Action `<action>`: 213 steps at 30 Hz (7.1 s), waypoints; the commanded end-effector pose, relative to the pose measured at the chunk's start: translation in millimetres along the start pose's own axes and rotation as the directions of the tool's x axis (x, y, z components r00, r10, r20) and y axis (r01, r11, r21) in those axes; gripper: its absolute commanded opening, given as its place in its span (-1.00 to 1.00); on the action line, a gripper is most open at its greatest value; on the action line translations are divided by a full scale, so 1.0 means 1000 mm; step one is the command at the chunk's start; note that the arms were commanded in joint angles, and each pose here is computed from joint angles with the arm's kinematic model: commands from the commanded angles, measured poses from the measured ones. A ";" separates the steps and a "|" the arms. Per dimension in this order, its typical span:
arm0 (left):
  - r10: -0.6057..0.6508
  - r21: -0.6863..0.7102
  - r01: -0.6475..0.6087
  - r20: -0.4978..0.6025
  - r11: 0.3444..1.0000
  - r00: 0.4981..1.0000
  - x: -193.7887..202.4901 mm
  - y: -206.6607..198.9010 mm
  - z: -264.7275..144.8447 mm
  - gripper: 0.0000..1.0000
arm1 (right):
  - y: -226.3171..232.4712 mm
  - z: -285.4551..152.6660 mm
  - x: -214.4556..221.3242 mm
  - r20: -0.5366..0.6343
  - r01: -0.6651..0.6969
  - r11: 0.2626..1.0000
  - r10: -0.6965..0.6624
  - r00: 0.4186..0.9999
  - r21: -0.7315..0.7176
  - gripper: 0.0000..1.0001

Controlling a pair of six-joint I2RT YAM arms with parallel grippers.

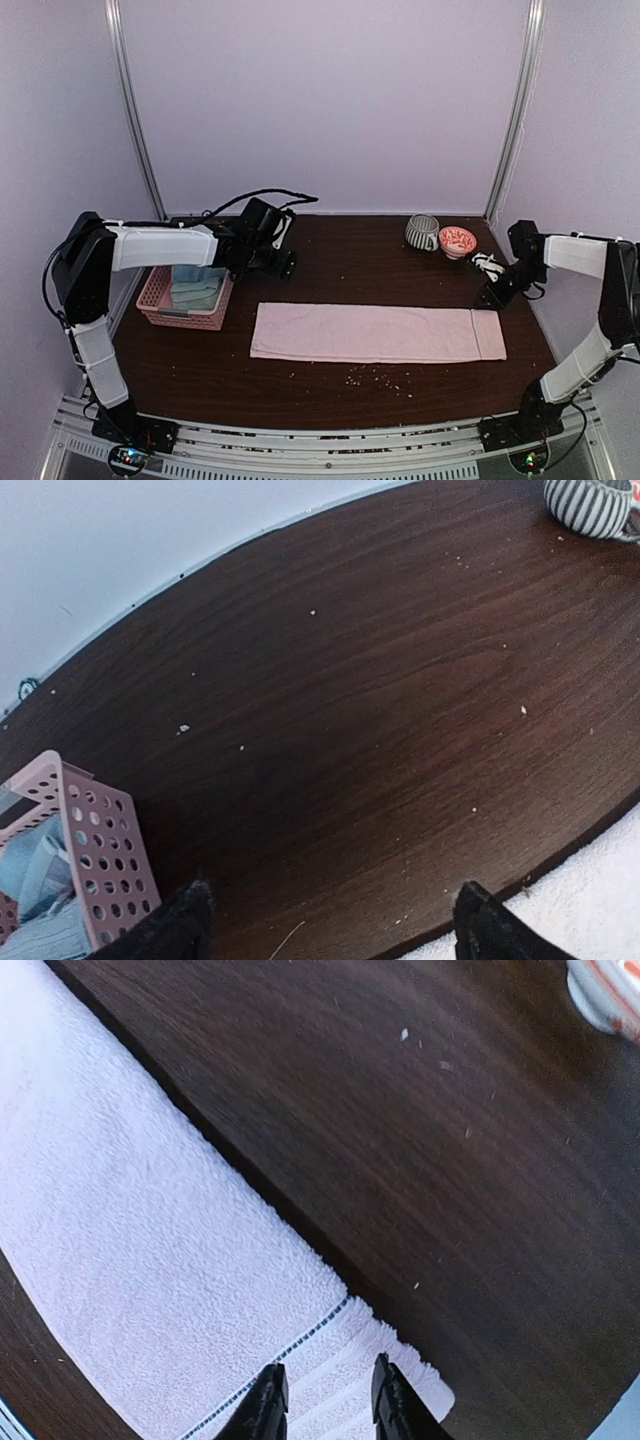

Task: Roll the towels
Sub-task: Move the towel to the center of the board, then pick up the towel from the center of the board, then fold the towel at the center of the board.

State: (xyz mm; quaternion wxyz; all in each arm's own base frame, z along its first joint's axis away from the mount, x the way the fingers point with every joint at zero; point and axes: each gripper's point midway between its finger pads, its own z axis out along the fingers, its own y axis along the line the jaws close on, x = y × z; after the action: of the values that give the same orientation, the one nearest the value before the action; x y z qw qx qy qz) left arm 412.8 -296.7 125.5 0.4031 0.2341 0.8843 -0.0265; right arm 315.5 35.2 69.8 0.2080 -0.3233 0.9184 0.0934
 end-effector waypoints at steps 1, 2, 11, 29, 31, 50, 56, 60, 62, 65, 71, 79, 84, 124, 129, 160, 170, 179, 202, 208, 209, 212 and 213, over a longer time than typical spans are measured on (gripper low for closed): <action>-0.065 0.172 0.051 0.074 0.984 0.995 -0.005 -0.025 -0.006 0.50 | -0.013 0.021 0.050 -0.198 -0.037 0.998 0.048 0.979 0.057 -0.58; -0.047 0.207 0.035 0.054 0.978 0.997 -0.001 -0.036 -0.007 0.36 | -0.017 0.026 0.056 -0.222 -0.055 0.996 0.068 0.973 0.063 -0.66; -0.002 0.326 0.068 -0.198 0.943 0.980 0.094 -0.071 0.002 -0.53 | -0.056 0.047 0.077 -0.320 -0.122 0.975 0.176 0.931 0.184 -0.89; -0.035 0.149 0.073 -0.241 0.986 0.970 0.108 -0.052 0.043 -0.68 | -0.109 0.049 0.038 -0.260 -0.150 0.952 0.221 0.940 0.268 -0.84; -0.040 0.161 0.077 -0.225 0.984 0.974 0.101 -0.054 0.039 -0.68 | -0.107 0.045 0.030 -0.236 -0.159 0.955 0.219 0.947 0.248 -0.83; 0.082 0.236 -0.085 0.020 0.968 0.996 -0.016 -0.047 -0.038 -0.36 | -0.103 -0.024 0.056 -0.140 -0.473 0.855 0.506 0.851 0.213 -0.27; 0.091 0.241 -0.089 0.003 0.966 0.996 0.000 -0.048 -0.034 -0.35 | -0.088 -0.011 0.063 -0.190 -0.505 0.853 0.521 0.832 0.130 -0.20; 0.100 0.241 -0.095 -0.005 0.966 0.995 0.004 -0.048 -0.033 -0.35 | -0.089 0.000 0.068 -0.214 -0.513 0.849 0.528 0.822 0.124 -0.17; 0.108 0.237 -0.103 -0.006 0.966 0.994 0.005 -0.047 -0.033 -0.35 | -0.093 0.005 0.072 -0.224 -0.513 0.847 0.531 0.817 0.138 -0.12; 0.118 0.229 -0.112 -0.010 0.967 0.993 0.007 -0.046 -0.032 -0.35 | -0.095 0.013 0.077 -0.240 -0.516 0.846 0.534 0.811 0.138 -0.14; 0.130 0.224 -0.120 -0.030 0.967 0.991 0.013 -0.046 -0.025 -0.35 | -0.088 0.023 0.077 -0.253 -0.534 0.841 0.537 0.805 0.086 -0.23; 0.142 0.220 -0.127 -0.052 0.967 0.989 0.019 -0.047 -0.017 -0.35 | -0.074 0.035 0.075 -0.267 -0.534 0.845 0.520 0.811 0.026 -0.40; 0.143 0.221 -0.127 -0.058 0.967 0.988 0.021 -0.048 -0.016 -0.35 | -0.070 0.039 0.067 -0.266 -0.504 0.863 0.493 0.828 0.030 -0.40; 0.181 0.243 -0.147 -0.125 0.959 0.975 0.037 -0.054 -0.004 -0.34 | -0.120 -0.039 0.029 -0.074 -0.530 0.836 0.543 0.837 0.144 -1.00; 0.176 0.258 -0.137 -0.137 0.956 0.975 0.040 -0.057 -0.002 -0.34 | -0.124 -0.058 0.027 -0.077 -0.524 0.840 0.537 0.840 0.142 -1.00; -0.029 0.298 0.119 -0.288 0.947 0.957 0.085 -0.078 0.013 -0.36 | 0.140 0.018 -0.142 -0.163 -0.168 0.791 0.087 0.983 -0.589 -1.00; -0.122 0.315 0.219 -0.299 0.923 0.946 0.096 -0.083 0.005 -0.52 | 0.194 0.043 -0.182 -0.115 -0.156 0.757 0.107 0.988 -0.634 -1.00; -0.184 0.320 0.279 -0.297 0.906 0.937 0.107 -0.083 0.000 -0.51 | 0.243 0.063 -0.213 -0.110 -0.181 0.725 0.145 0.983 -0.664 -1.00; -0.209 0.353 0.305 -0.285 0.885 0.936 0.117 -0.087 -0.003 -0.52 | 0.305 0.082 -0.232 -0.225 -0.316 0.595 0.224 0.948 -0.739 -1.00; -0.213 0.347 0.303 -0.275 0.888 0.938 0.117 -0.084 -0.005 -0.53 | 0.309 0.077 -0.240 -0.212 -0.320 0.600 0.246 0.946 -0.733 -1.00; -0.212 0.346 0.302 -0.273 0.888 0.938 0.117 -0.084 -0.005 -0.53 | 0.310 0.078 -0.240 -0.217 -0.324 0.598 0.246 0.945 -0.733 -1.00; -0.212 0.348 0.304 -0.277 0.887 0.937 0.118 -0.085 -0.004 -0.53 | 0.312 0.084 -0.238 -0.237 -0.343 0.597 0.252 0.938 -0.725 -1.00; -0.212 0.351 0.304 -0.277 0.886 0.937 0.118 -0.086 -0.004 -0.53 | 0.312 0.086 -0.236 -0.240 -0.346 0.601 0.252 0.937 -0.720 -1.00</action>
State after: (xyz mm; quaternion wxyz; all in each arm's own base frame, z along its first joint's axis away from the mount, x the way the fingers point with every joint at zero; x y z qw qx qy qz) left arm 305.5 -321.7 22.6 0.2243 0.1912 0.9312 -0.2144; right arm 310.8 422.6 99.6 -0.0234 -0.2235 0.8536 0.4700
